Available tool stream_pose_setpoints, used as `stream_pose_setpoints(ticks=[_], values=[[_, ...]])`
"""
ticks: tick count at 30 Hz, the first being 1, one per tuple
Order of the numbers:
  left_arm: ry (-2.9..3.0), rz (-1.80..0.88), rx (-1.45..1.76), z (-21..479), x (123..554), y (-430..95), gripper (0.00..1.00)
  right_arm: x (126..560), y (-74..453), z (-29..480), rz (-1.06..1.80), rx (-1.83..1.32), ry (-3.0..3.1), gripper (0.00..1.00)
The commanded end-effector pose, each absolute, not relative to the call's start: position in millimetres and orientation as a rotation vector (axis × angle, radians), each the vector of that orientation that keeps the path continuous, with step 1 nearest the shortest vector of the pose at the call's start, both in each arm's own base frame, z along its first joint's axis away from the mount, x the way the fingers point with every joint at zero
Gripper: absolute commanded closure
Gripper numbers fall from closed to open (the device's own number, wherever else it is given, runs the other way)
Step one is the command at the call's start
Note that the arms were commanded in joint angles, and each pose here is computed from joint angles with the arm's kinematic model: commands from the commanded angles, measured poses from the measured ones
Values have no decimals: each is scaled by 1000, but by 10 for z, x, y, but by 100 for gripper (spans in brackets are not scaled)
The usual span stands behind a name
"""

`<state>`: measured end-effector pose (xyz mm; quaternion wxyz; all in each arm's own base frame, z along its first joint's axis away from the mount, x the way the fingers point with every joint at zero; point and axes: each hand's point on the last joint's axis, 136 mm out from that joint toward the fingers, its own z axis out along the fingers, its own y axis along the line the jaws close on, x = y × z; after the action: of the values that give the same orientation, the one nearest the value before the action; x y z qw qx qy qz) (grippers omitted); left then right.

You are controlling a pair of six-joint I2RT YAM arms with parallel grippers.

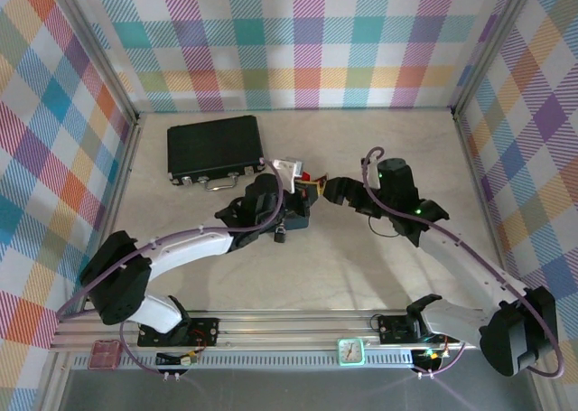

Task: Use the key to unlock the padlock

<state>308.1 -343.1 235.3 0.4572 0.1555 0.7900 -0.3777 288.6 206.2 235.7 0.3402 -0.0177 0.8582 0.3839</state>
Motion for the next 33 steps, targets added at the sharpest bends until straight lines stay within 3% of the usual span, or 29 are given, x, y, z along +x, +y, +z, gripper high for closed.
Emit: stream_pose_setpoints(ticks=[1, 5, 13, 27, 33], values=[[1928, -939, 581, 2559, 2885, -3453, 100, 2827, 2095, 2570, 1009, -277, 2143, 16], [1952, -985, 648, 2592, 2784, -3408, 100, 2725, 2221, 2739, 1157, -423, 2043, 40], [1852, -1133, 693, 2875, 2629, -3408, 100, 2598, 2482, 2830, 1405, -599, 1885, 61], [1799, -1216, 627, 2962, 2571, -3375, 100, 2441, 2533, 2750, 1544, -641, 1823, 68], [1797, -1207, 618, 2959, 2588, -3364, 100, 2431, 2527, 2700, 1554, -621, 1828, 62]])
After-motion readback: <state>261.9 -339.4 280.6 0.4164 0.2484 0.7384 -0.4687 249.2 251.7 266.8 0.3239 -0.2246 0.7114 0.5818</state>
